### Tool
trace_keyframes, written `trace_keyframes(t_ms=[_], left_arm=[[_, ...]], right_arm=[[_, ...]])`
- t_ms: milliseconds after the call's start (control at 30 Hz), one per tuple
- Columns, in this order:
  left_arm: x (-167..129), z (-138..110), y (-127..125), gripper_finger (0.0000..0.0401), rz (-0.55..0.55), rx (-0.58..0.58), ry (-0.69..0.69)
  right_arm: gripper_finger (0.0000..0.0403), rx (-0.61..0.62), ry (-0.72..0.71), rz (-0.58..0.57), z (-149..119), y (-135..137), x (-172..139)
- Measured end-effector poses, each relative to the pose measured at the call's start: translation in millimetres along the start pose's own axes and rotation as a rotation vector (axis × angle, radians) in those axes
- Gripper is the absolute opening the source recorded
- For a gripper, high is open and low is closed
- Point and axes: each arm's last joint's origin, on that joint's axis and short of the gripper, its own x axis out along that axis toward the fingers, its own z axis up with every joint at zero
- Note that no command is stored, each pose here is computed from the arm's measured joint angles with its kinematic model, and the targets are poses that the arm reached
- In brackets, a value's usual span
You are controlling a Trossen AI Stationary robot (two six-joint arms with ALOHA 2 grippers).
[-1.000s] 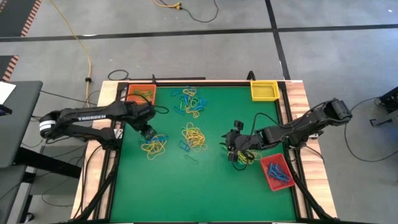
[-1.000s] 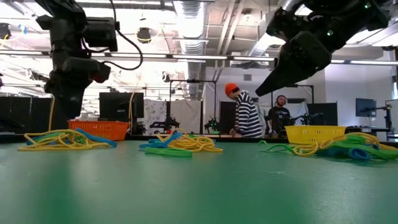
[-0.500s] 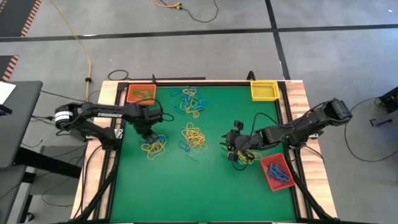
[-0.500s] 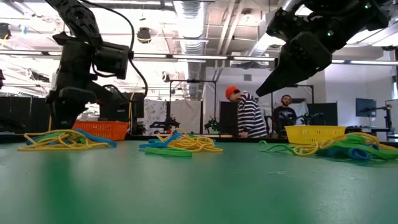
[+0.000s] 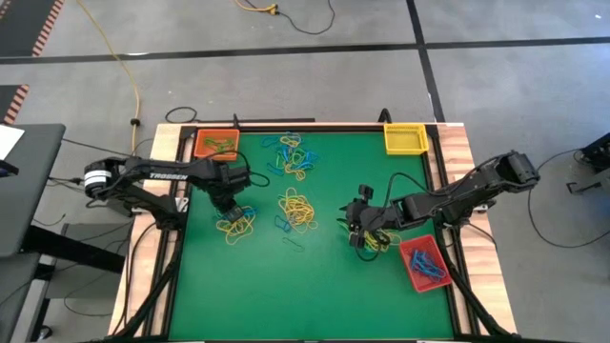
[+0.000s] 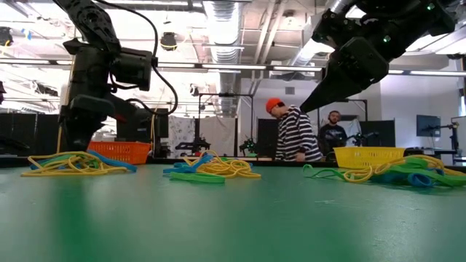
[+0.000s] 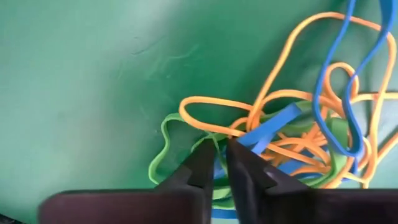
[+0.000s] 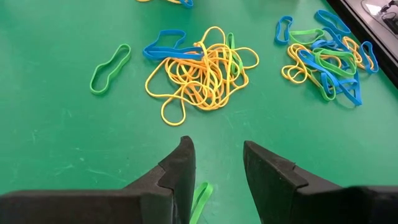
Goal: Sort rubber bands into baskets
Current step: Put the green rubber band into the orange bin
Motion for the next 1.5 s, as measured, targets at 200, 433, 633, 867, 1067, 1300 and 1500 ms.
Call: trace_keyframes(t_ms=[200, 433, 633, 867, 1067, 1300, 1500], left_arm=[[-0.3, 0.1, -0.1, 0.0001, 0.002, 0.044, -0.001], [-22.0, 10.4, -4.8, 0.0000, 0.033, 0.083, -0.066], [-63.8, 20.4, -5.7, 0.0000, 0.099, 0.107, -0.190], [-112.8, 36.8, 6.7, 0.0000, 0.232, 0.077, -0.373], [-135.4, 54.1, 33.2, 0.0000, 0.263, 0.012, -0.474], [-141.3, 58.1, 80.9, 0.0000, 0.302, -0.149, -0.484], [-145.0, 59.2, 108.4, 0.0000, 0.249, -0.242, -0.528]], right_arm=[[0.0164, 0.000, 0.000, 0.000, 0.1, 0.0, -0.1], [0.0164, 0.001, -0.001, 0.000, 0.1, 0.0, -0.1], [0.0164, 0.001, -0.001, 0.000, 0.2, 0.0, -0.1], [0.0164, 0.001, -0.002, 0.000, 0.2, 0.0, 0.0], [0.0164, 0.001, -0.001, 0.001, 0.1, 0.1, 0.0], [0.0164, -0.003, -0.002, 0.006, -0.1, 1.6, -0.8], [0.0164, -0.002, -0.002, 0.005, -0.1, 1.5, -0.7]])
